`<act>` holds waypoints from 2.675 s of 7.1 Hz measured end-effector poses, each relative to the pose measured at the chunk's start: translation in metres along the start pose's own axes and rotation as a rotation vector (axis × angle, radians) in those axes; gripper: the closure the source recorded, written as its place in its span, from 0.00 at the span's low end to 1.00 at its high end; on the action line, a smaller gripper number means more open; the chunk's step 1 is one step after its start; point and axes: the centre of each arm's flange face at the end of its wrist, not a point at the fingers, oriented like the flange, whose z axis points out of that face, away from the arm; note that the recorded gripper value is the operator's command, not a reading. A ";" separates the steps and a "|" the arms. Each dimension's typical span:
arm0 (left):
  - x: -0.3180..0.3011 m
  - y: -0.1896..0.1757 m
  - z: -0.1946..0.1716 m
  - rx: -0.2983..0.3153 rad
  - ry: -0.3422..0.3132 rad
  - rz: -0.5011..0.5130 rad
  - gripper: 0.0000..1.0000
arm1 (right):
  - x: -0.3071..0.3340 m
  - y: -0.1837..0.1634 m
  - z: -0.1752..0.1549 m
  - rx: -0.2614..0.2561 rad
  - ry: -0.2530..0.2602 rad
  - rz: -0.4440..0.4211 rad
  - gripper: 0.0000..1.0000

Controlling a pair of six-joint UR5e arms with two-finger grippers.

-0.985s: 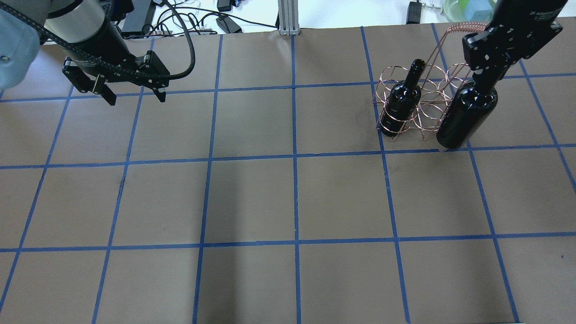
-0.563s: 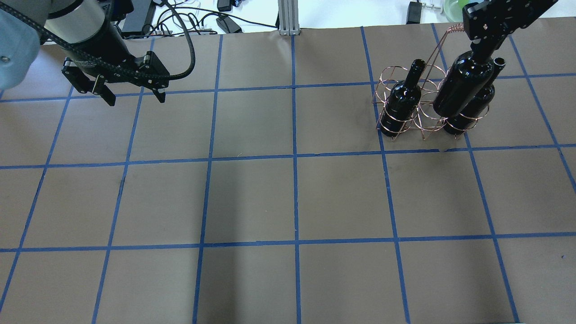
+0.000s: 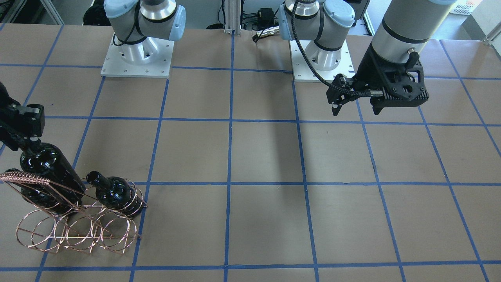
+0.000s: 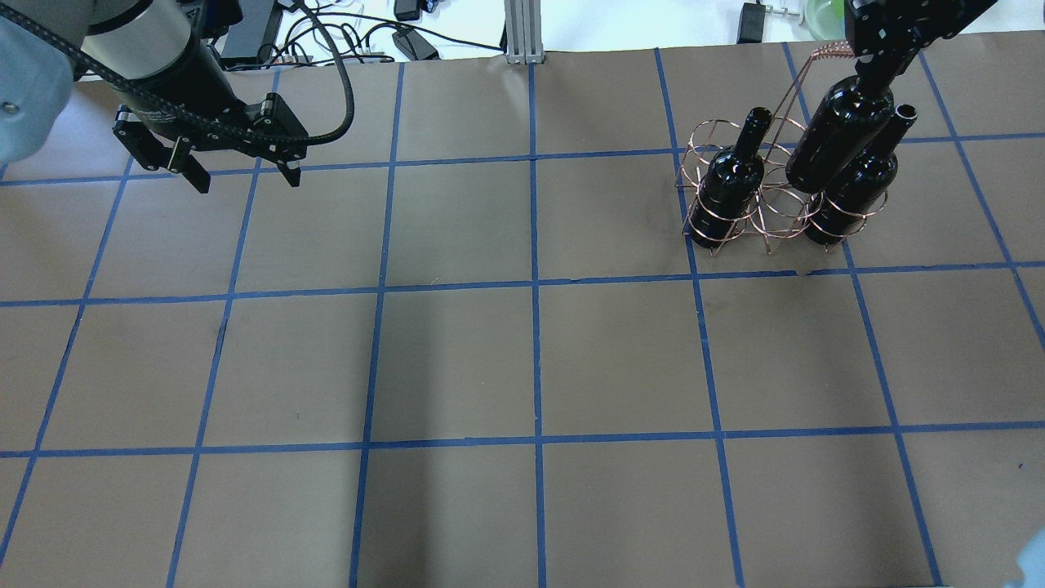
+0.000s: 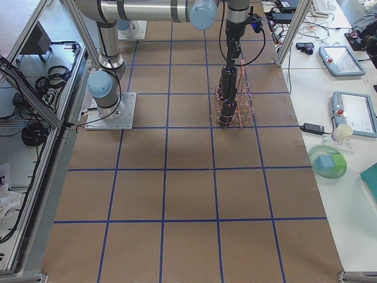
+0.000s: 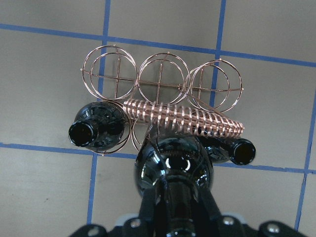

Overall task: Place wine into wine basket
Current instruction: 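Lower the bottle into the basket slot beside the other bottles, then open the right gripper to release the bottle in the basket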

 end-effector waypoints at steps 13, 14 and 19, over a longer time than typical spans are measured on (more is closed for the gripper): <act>0.019 0.015 -0.015 0.025 0.003 0.046 0.00 | 0.000 -0.010 0.052 -0.080 -0.052 -0.030 0.84; 0.019 0.016 -0.015 0.022 0.003 0.046 0.00 | 0.000 -0.011 0.060 -0.091 -0.059 -0.034 0.84; 0.019 0.015 -0.013 0.017 0.001 0.046 0.00 | -0.002 -0.011 0.090 -0.102 -0.067 -0.049 0.30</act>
